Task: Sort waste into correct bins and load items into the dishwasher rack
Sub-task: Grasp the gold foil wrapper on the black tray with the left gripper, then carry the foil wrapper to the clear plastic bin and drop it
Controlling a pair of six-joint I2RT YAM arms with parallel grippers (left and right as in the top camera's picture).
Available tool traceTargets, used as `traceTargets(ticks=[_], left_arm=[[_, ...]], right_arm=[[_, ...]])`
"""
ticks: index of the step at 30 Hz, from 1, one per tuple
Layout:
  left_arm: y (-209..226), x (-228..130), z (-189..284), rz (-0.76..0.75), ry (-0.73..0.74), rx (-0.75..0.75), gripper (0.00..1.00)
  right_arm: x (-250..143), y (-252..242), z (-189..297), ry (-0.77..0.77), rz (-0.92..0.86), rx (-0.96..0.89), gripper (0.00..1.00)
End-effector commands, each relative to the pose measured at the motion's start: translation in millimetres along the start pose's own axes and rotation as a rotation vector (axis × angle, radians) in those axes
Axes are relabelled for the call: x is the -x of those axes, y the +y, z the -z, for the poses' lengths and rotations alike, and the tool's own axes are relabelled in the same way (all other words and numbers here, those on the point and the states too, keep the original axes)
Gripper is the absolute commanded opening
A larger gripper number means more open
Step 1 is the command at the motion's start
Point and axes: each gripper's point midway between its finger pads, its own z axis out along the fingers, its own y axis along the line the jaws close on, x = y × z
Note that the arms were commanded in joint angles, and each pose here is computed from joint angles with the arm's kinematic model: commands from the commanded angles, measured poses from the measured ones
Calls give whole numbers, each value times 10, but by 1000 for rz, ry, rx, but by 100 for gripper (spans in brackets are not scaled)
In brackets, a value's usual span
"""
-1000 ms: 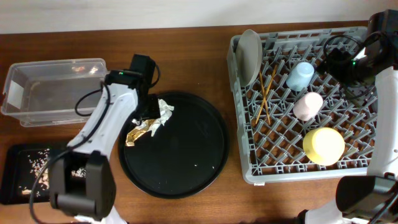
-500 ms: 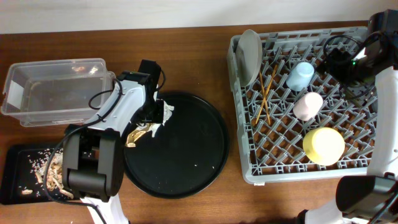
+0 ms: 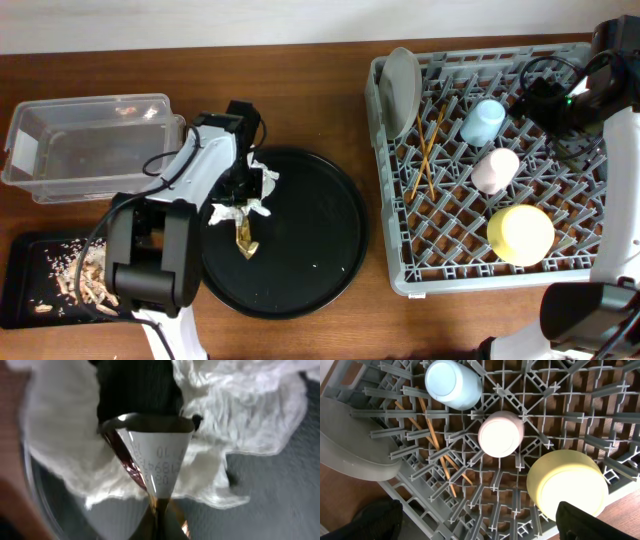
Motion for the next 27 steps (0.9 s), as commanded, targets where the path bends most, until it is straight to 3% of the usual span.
traceTargets(ticks=[1,8,10,13,17,20,23,24,25,26,27], left_arm=[[-36,61,540,31,-113,-56,1],[-80,-22,1049,35,-236,-147,1],[88,74,1199,127,-316,-133,1],[518,288,1384,346,-439,-140,1],[1490,679,1580,743,-648,-190,1],[2132,831,1785,879,-817,-186,2],[2616,787,1847,968,-892,-157,2],[2759,761,1853,995,-910,-146,7],[2871,731,1856,1017,-921,-137,20],[2977,701,1867,1037,-935,-130,54],[3040,680,1872,1049,-943,-124,82]], right_arm=[[16,-15,-9,-3,-7,-9,98],[16,-15,-9,-3,-7,-9,98],[16,-15,-9,-3,-7,-9,98],[16,-15,-9,-3,-7,-9,98],[16,-15,-9,-3,-7,-9,98],[17,-14,-9,-4,-7,-9,98],[16,-15,-9,-3,-7,-9,99],[16,-15,-9,-3,-7,-9,98],[16,-15,-9,-3,-7,-9,98],[16,-15,-9,-3,-7,-9,98],[16,-15,-10,-3,-7,-9,98]])
